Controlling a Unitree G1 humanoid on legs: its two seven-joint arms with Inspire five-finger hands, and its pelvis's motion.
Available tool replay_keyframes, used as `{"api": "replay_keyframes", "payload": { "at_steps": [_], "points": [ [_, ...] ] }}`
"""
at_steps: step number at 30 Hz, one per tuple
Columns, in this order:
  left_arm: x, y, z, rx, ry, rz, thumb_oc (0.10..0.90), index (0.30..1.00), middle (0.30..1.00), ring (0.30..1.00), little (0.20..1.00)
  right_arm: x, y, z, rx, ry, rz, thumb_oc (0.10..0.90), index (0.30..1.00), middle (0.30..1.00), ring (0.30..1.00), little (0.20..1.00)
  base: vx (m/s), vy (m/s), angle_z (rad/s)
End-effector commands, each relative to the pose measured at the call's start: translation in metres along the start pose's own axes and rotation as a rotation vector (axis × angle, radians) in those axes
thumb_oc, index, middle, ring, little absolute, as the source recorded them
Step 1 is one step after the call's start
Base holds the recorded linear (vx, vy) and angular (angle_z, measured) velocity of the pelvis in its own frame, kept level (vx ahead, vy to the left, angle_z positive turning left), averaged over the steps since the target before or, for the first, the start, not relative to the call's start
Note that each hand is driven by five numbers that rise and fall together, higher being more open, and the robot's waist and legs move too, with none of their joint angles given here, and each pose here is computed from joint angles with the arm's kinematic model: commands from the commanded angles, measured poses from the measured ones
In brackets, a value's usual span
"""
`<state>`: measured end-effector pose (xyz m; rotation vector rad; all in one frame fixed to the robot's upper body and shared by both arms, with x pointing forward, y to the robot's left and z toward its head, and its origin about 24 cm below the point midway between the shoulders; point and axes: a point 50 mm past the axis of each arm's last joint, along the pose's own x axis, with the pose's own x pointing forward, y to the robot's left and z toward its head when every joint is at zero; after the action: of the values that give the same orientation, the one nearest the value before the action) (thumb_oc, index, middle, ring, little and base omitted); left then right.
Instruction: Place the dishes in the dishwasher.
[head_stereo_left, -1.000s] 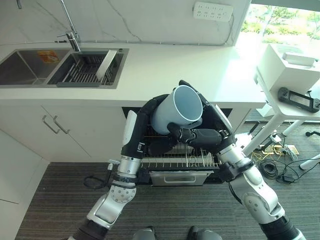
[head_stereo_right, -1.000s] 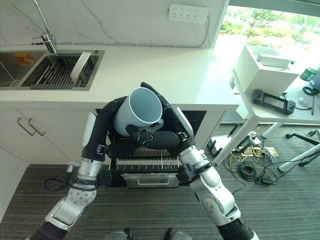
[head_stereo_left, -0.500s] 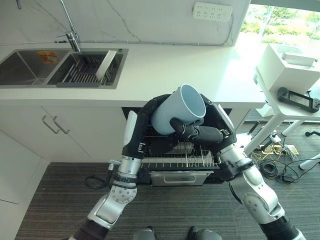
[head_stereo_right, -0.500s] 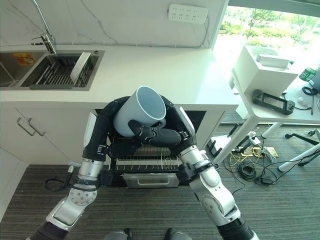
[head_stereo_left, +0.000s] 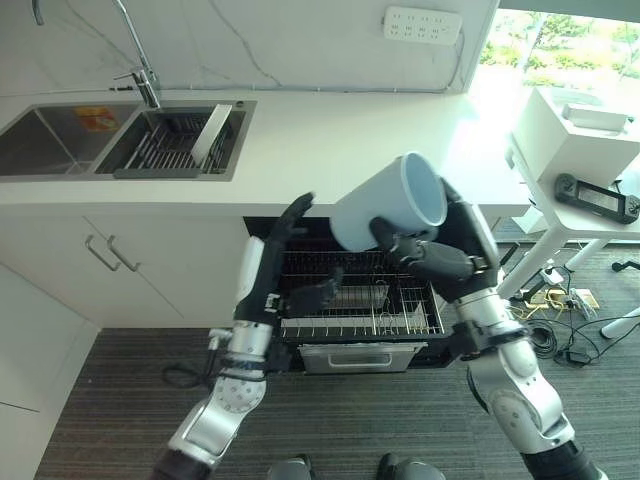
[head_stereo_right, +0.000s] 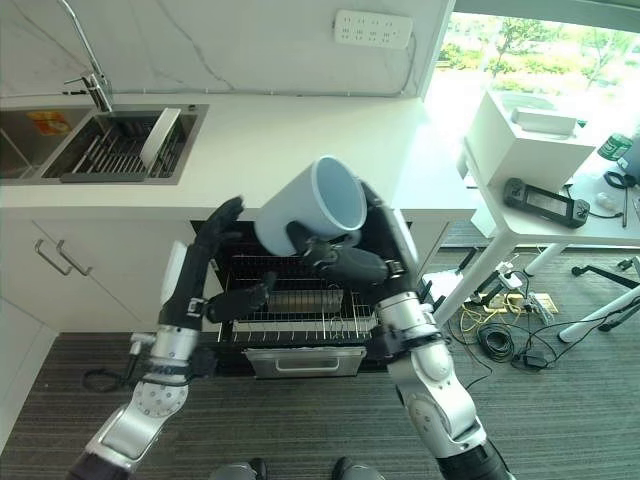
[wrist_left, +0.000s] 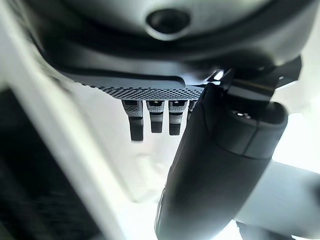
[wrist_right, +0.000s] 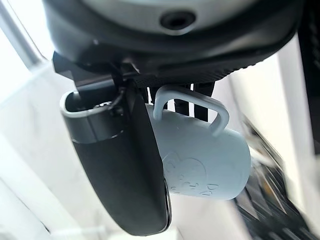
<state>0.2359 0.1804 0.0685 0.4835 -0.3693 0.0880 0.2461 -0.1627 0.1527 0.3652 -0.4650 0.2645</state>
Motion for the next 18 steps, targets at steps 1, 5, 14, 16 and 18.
{"api": "replay_keyframes", "payload": {
  "at_steps": [1,5,14,16,18],
  "points": [
    [0.019,0.020,0.025,-0.019,-0.166,0.129,0.800,0.900,0.900,0.900,0.900,0.010,0.016,0.052,0.022,-0.338,0.087,0.400,0.300,0.300,0.300,0.300,0.00,0.000,0.00],
    [0.013,0.035,0.007,0.032,-0.082,0.216,0.800,0.900,0.900,0.900,0.900,0.008,0.007,0.055,0.004,-0.356,0.046,0.400,0.300,0.300,0.300,0.300,0.00,0.000,0.00],
    [0.013,0.057,0.004,-0.024,-0.076,0.240,0.800,0.900,0.900,0.900,0.900,0.004,-0.004,0.045,-0.075,-0.265,0.012,0.400,0.300,0.300,0.300,0.300,0.00,0.004,0.00],
    [0.015,0.059,0.009,-0.071,-0.095,0.207,0.800,0.900,0.900,0.900,0.900,0.003,-0.007,0.041,-0.092,-0.226,0.006,0.400,0.300,0.300,0.300,0.300,0.00,0.000,0.00],
    [0.018,0.061,0.015,-0.139,-0.111,0.175,0.800,0.900,0.900,0.900,0.900,0.002,-0.011,0.034,-0.106,-0.178,-0.009,0.400,0.300,0.300,0.300,0.300,0.00,0.000,0.00]
  ]
}}
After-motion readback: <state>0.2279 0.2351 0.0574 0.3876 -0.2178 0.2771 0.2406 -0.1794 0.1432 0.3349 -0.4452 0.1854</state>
